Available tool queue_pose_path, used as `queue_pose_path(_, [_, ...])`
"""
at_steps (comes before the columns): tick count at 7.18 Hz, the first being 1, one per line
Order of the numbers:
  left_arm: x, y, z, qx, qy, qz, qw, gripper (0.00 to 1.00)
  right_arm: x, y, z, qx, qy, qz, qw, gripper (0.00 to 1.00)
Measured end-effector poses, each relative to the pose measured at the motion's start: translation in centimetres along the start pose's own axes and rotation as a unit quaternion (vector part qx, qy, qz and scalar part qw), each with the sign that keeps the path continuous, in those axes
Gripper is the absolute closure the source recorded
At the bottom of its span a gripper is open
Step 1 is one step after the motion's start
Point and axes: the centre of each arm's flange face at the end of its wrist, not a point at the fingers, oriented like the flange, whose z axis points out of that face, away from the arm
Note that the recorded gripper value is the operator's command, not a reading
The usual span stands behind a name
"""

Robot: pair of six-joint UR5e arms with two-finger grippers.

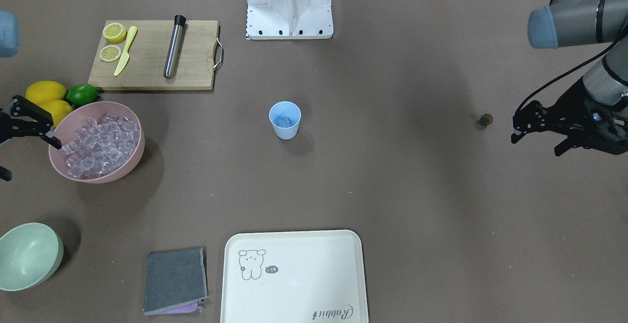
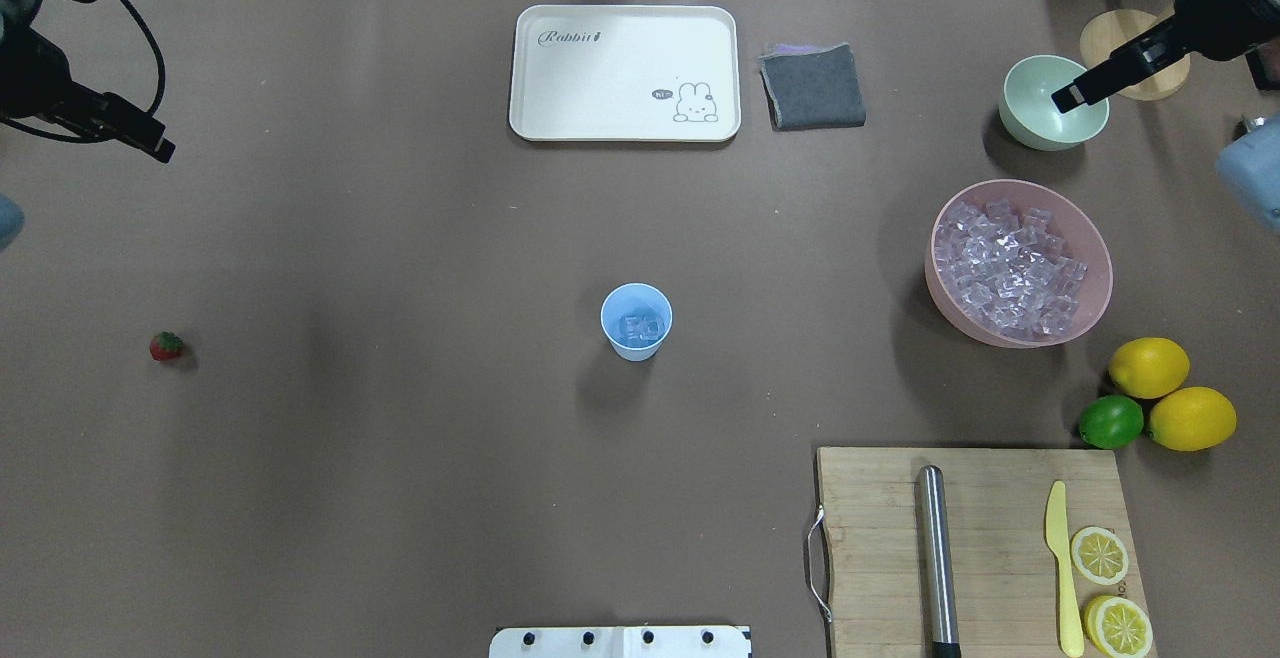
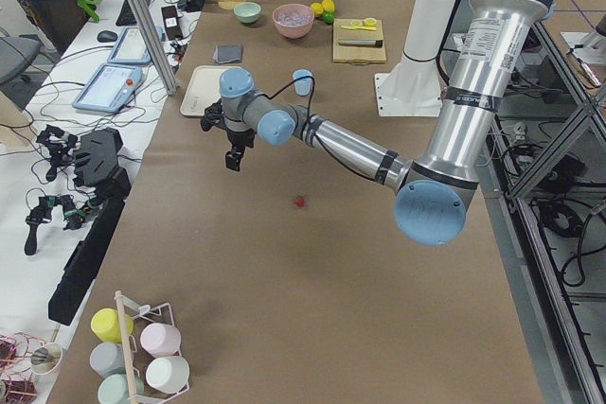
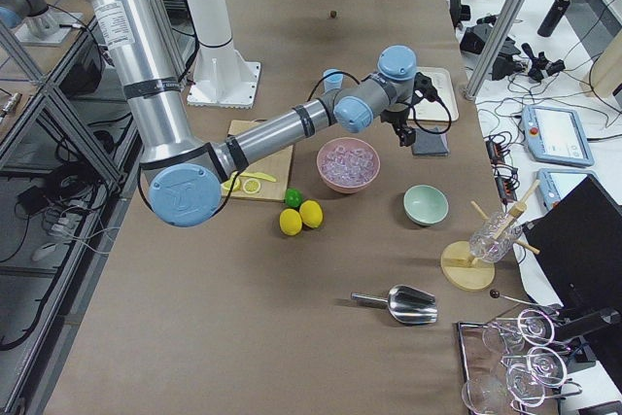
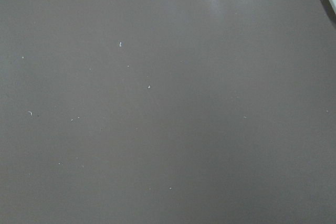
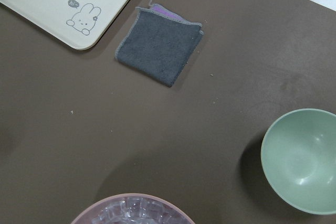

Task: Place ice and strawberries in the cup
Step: 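Move the left gripper over the red strawberry and lower it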

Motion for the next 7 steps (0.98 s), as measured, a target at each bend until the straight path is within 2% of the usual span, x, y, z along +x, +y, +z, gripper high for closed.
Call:
queue_pose_path(3, [-0.6, 1.0, 3.2, -0.031, -0.003, -0.009, 0.9995, 0.03, 1.0, 0.5, -0.5, 0.003, 0.008, 0.005, 1.0000, 0.00])
queue_pose_path(5, [0.2, 2.2, 7.0, -0.062, -0.011, -0.002, 0.9980, 0.03, 1.3, 0.4, -0.7, 0.006, 0.014, 0.005, 0.9999, 0.00])
queue_pose_path(7, [1.9, 3.8, 10.5, -0.087, -0.030, 0.014, 0.9957, 0.03, 2.1, 0.3, -0.5, 0.009, 0.042, 0.003, 0.9991, 0.00])
